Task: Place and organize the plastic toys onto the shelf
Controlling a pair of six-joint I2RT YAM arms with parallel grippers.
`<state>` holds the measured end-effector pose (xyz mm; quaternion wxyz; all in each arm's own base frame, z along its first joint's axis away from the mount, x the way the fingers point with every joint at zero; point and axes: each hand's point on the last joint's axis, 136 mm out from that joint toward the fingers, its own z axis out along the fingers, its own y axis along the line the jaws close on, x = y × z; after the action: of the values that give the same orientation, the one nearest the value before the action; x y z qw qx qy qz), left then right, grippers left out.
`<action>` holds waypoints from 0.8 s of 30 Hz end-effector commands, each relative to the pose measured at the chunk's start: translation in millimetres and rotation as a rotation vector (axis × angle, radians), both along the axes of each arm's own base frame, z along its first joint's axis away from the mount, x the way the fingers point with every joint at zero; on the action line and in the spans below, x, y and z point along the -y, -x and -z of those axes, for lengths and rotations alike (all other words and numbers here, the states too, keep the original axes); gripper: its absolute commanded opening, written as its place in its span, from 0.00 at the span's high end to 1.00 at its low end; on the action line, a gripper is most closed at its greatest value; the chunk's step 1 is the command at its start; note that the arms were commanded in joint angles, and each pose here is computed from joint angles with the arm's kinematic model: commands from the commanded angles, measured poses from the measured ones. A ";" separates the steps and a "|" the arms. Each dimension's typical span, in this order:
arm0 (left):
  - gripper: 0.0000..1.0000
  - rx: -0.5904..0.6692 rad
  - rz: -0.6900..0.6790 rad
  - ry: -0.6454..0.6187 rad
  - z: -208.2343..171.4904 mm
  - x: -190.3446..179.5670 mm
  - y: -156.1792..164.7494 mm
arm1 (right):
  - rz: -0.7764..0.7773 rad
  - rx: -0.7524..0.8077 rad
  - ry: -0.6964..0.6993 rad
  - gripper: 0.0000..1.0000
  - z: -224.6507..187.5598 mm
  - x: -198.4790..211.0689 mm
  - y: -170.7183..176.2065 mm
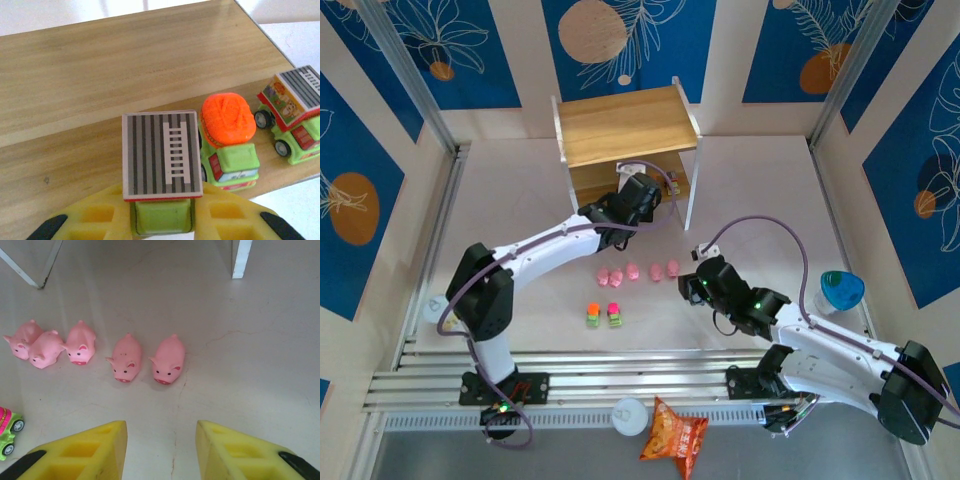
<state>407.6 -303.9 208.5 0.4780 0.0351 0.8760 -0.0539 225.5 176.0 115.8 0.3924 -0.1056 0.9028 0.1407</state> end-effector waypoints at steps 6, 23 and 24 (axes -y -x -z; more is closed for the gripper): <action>0.85 0.025 -0.038 0.008 -3.3 -1.0 -21.2 | -0.012 0.003 -0.022 0.59 -1.3 -1.5 0.1; 0.83 0.028 -0.062 -0.002 5.6 -6.0 -39.8 | -0.007 -0.004 -0.036 0.58 -1.4 0.4 -0.3; 0.83 0.029 -0.064 -0.001 5.6 -6.5 -40.3 | -0.008 -0.005 -0.036 0.59 -0.8 0.4 -0.2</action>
<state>432.1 -302.6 194.9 0.4783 0.0199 0.8770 -0.0407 227.2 174.1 116.0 0.3893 -0.1000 0.9040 0.1458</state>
